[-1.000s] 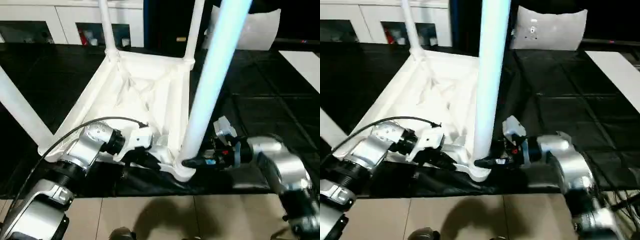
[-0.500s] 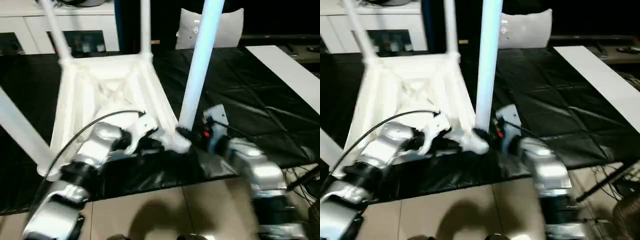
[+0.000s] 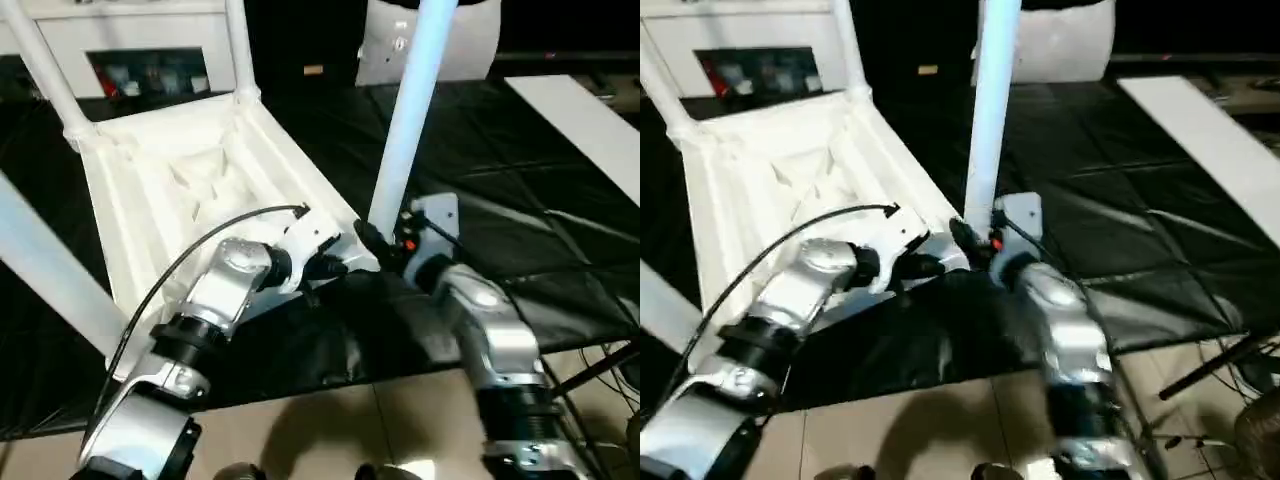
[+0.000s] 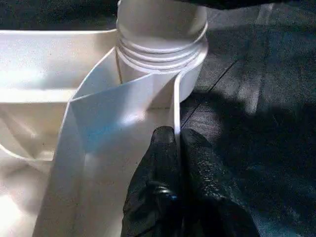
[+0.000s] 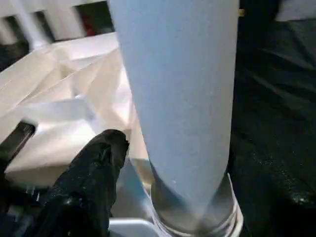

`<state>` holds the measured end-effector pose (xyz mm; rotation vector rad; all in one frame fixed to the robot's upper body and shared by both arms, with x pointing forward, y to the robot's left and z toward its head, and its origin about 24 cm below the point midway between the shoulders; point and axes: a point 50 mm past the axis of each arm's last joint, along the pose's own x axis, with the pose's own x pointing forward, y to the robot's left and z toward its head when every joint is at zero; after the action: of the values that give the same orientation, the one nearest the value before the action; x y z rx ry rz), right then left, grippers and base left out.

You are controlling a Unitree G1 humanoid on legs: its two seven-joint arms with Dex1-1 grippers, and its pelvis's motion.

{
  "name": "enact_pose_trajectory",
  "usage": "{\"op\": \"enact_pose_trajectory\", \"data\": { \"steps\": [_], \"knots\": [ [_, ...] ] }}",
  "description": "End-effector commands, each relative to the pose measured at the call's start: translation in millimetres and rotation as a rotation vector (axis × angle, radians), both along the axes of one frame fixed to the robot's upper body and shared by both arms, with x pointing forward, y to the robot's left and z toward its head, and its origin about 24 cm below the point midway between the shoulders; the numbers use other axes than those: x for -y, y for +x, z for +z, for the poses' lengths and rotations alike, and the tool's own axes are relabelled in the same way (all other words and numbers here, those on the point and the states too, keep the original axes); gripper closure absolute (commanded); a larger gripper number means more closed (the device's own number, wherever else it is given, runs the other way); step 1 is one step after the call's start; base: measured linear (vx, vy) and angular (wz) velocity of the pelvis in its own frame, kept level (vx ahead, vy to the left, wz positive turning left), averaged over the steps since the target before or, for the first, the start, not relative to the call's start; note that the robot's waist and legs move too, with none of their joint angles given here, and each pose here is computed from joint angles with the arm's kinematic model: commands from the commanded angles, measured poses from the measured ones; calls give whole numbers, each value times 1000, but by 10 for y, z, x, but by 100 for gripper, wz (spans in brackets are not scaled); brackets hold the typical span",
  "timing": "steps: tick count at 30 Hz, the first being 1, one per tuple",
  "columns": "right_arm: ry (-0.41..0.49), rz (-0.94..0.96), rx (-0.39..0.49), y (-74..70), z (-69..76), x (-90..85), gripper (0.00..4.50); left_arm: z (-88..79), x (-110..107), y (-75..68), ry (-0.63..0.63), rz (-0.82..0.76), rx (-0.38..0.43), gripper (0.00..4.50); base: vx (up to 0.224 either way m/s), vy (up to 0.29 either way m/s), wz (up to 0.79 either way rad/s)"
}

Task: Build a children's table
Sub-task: Rotate leg to tighten

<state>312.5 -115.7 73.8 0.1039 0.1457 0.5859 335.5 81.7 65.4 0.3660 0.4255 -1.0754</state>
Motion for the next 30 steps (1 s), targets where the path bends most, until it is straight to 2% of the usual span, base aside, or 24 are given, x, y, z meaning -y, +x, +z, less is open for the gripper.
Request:
{"op": "enact_pose_trajectory", "data": {
  "steps": [1, 4, 5, 6, 7, 8, 9, 14, 20, 22, 25, 26, 30],
  "knots": [
    [45, 309, 33, -182, 28, -312, 82, -84, 16, -73, 33, -81, -12, 450, 0, 0, 0],
    [6, 385, 50, -229, 26, -86, 56, -112, -116, -129, 72, -172, -26, 450, 0, 0, 0],
    [-26, 434, 55, -242, 32, 60, 44, -137, -207, -170, 101, -228, -54, 450, 0, 0, 0],
    [-26, 434, 55, -242, 32, 60, 38, -137, -207, -170, 101, -228, -54, 450, 0, 0, 0],
    [-58, 507, 52, -261, 54, 182, 35, -152, -300, -228, 128, -323, -73, 450, 0, 0, 0],
    [-61, 515, 52, -264, 57, 192, 35, -153, -309, -234, 130, -332, -76, 450, 0, 0, 0],
    [-70, 535, 51, -270, 64, 221, 7, -159, -338, -237, 144, -338, -84, 450, 0, 0, 0],
    [-134, 683, 6, -343, 64, 372, 7, -169, -510, -172, 221, -287, -70, 450, 0, 0, 0],
    [-186, 719, -3, -352, 16, 404, 7, -169, -535, -134, 172, -216, -98, 450, 0, 0, 0],
    [-189, 718, -3, -344, 8, 402, 0, -163, -519, -126, 153, -215, -95, 406, 0, 0, 0],
    [-189, 718, -1, -339, 8, 395, 0, -159, -499, -113, 139, -207, -84, 389, 0, 0, 0],
    [-191, 724, 1, -340, 10, 392, 0, -161, -483, -102, 137, -204, -75, 366, 0, 0, 0],
    [-198, 724, 13, -335, 16, 400, 0, -180, -479, -134, 111, -234, -125, 357, 0, 0, 0]
  ]
}}
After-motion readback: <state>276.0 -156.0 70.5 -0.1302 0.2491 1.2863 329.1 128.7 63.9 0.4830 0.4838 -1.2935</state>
